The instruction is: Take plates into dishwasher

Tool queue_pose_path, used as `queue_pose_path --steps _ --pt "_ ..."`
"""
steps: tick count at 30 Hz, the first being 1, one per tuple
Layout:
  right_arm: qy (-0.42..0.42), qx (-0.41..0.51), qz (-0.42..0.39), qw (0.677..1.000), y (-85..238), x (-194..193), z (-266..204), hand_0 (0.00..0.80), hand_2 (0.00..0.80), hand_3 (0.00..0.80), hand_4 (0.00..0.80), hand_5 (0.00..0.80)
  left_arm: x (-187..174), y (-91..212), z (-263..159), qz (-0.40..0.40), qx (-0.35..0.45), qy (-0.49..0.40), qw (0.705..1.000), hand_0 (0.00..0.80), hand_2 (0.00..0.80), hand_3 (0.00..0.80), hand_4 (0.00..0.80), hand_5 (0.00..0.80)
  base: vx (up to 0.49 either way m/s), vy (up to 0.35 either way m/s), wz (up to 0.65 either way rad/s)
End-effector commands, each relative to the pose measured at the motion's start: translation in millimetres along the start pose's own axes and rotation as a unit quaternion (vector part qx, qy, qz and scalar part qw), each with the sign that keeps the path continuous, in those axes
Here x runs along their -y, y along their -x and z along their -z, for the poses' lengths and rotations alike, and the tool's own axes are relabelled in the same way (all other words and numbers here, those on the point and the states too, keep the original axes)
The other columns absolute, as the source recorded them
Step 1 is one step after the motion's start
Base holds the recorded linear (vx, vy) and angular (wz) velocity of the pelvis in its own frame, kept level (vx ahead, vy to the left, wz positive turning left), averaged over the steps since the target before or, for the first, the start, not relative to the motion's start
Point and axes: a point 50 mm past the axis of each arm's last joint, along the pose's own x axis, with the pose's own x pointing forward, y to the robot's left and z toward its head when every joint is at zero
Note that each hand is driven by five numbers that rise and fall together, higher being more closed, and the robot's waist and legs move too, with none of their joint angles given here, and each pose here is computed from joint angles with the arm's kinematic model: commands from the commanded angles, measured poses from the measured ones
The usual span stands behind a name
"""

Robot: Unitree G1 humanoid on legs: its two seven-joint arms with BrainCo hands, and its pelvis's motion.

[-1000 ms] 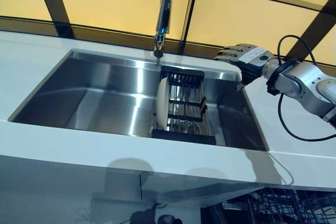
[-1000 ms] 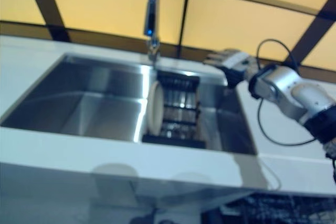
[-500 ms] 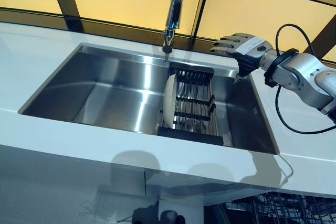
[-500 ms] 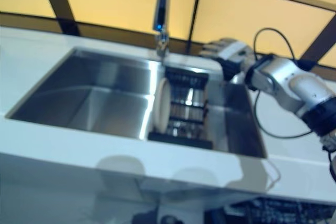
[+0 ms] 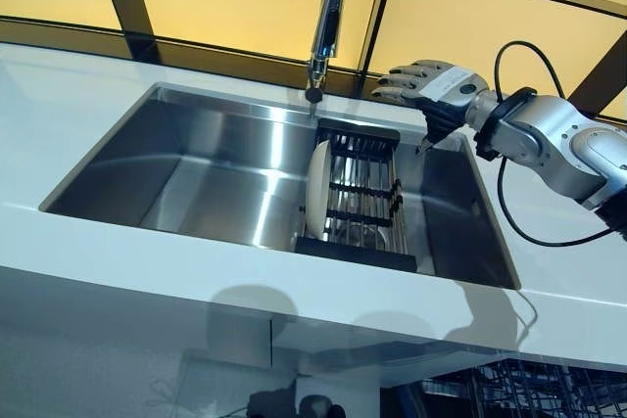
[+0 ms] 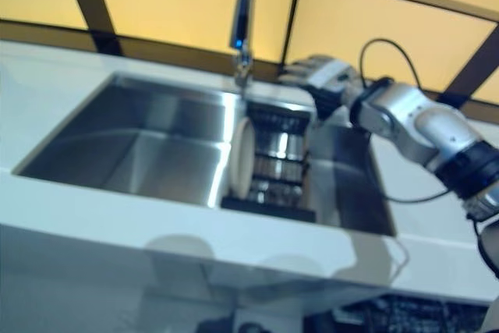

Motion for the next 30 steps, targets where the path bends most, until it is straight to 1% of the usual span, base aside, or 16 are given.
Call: queue_pose_path --steps 1,14,30 --pt "0.022 -0.014 0.040 0.999 -4.1 35.6 4.2 0.000 0.000 0.000 0.000 0.000 -7.1 0.2 -4.4 -0.015 0.009 0.008 1.000 0.000 0.000 0.000 0.000 0.000 0.006 -0.001 0.06" --pt "0.012 -0.001 0.051 0.999 -11.8 46.5 -6.7 0.000 0.000 0.000 0.000 0.000 -8.4 0.4 -5.0 -0.013 0.012 0.017 1.000 0.000 0.000 0.000 0.000 0.000 -0.006 0.000 0.05" --pt "0.011 0.031 0.022 0.999 -17.0 38.4 -22.7 0.000 0.000 0.000 0.000 0.000 -6.6 0.3 -9.1 -0.010 0.024 0.027 0.999 0.000 0.000 0.000 0.000 0.000 0.000 0.001 0.02"
